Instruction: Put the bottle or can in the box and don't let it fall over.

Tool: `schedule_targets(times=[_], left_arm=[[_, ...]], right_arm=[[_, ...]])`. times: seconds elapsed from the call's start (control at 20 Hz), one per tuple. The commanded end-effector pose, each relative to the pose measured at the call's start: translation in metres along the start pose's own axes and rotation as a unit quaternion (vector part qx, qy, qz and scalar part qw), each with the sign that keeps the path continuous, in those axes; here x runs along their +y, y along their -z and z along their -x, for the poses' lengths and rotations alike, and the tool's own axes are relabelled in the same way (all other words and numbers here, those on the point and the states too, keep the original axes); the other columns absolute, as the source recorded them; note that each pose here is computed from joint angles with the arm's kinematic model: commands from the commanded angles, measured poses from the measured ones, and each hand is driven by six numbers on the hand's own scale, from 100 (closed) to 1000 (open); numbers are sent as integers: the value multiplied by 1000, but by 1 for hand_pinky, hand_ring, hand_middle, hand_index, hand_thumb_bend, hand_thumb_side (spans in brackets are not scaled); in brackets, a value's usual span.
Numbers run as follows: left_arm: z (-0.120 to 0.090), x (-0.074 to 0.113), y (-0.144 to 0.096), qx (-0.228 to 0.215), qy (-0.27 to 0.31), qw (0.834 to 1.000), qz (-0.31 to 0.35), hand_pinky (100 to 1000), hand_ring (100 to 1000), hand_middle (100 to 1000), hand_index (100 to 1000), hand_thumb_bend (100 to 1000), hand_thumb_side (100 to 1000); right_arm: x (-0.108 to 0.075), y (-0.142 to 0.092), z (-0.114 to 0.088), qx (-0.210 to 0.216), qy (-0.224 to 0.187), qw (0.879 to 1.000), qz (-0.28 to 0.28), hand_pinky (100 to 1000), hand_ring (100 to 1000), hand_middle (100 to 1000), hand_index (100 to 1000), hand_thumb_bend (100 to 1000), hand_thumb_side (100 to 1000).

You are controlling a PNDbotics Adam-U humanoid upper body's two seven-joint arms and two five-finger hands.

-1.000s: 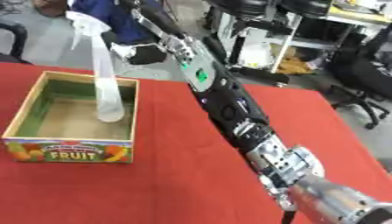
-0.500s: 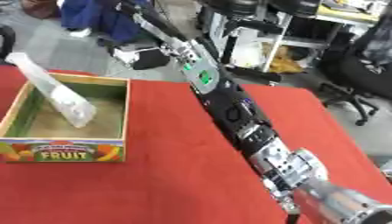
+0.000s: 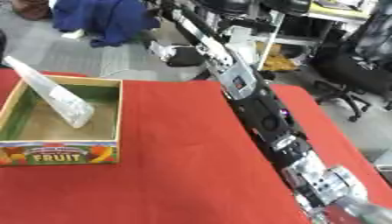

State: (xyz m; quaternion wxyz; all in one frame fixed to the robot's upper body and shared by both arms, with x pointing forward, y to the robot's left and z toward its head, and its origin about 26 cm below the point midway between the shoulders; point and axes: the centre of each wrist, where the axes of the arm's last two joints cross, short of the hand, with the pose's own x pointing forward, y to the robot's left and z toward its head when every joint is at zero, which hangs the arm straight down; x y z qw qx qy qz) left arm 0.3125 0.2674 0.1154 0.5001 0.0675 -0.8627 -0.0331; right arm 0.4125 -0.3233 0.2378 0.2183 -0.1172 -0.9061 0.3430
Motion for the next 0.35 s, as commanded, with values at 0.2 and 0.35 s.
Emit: schedule_targets(times=[0.2, 0.35], left_arm=[[4, 19, -11, 9, 28, 998, -56, 702, 643, 513, 776, 556, 577], [7, 26, -17, 17, 40, 996, -75, 702, 643, 513, 776, 555, 577]], right_arm=[[32, -17, -16, 22, 87, 993, 71, 813, 1000, 1000, 1000, 100, 523], [57, -35, -21, 49, 147, 984, 84, 807, 1000, 1000, 1000, 100, 525]])
